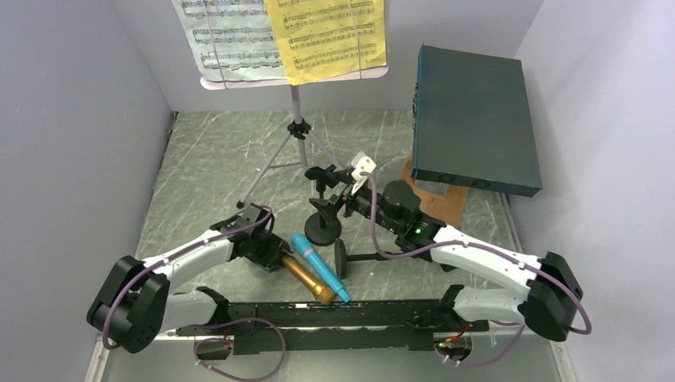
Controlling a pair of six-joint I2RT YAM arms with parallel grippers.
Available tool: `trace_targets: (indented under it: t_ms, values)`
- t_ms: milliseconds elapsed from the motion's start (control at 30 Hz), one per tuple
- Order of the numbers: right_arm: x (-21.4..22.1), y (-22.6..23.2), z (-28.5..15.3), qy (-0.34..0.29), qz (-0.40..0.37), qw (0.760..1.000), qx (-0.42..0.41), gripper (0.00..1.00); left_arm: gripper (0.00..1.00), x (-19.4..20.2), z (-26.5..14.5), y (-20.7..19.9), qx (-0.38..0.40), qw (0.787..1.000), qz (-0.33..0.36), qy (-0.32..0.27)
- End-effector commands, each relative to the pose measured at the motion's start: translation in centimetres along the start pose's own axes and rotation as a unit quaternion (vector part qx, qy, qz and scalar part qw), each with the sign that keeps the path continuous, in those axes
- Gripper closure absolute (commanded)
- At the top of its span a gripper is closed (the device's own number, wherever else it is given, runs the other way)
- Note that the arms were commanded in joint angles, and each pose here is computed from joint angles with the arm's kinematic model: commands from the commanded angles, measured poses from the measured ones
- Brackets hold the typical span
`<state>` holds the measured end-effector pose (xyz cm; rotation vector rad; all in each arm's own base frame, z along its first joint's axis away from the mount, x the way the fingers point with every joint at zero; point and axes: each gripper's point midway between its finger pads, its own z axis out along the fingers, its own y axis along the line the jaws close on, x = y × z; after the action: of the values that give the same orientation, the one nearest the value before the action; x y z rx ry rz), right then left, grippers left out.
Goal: Set up the instrument practice props
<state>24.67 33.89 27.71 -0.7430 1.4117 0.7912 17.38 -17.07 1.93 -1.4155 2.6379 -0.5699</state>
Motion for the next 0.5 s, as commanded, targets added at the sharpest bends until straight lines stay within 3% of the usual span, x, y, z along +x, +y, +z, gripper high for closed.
trace_targets:
  t_ms: [0,133,300,367,467]
  values:
    - [-1.1,0.0,-2.6,0.016,0.024,0.999,0.019,0.07,0.46,-1.6,0.9,2.4,-0.043,0.997,-0.035,-0.048]
    - [-2.5,0.0,-5.2,0.006,0.029,0.999,0.025,0.05,0.42,-1.9,1.4,3.1,-0.053,0.997,-0.033,-0.055]
    - [-4.8,-0.2,-7.2,-0.019,0.027,0.999,0.035,0.03,0.51,-1.9,1.7,3.5,-0.064,0.996,-0.024,-0.054]
    - [-5.7,-0.2,-7.8,-0.032,0.021,0.999,0.034,0.03,0.58,-1.9,1.5,3.4,-0.059,0.997,-0.017,-0.054]
    - [-6.5,-0.5,-8.2,-0.049,0.019,0.998,0.043,0.01,0.8,-2.5,0.6,3.0,-0.046,0.996,-0.007,-0.074]
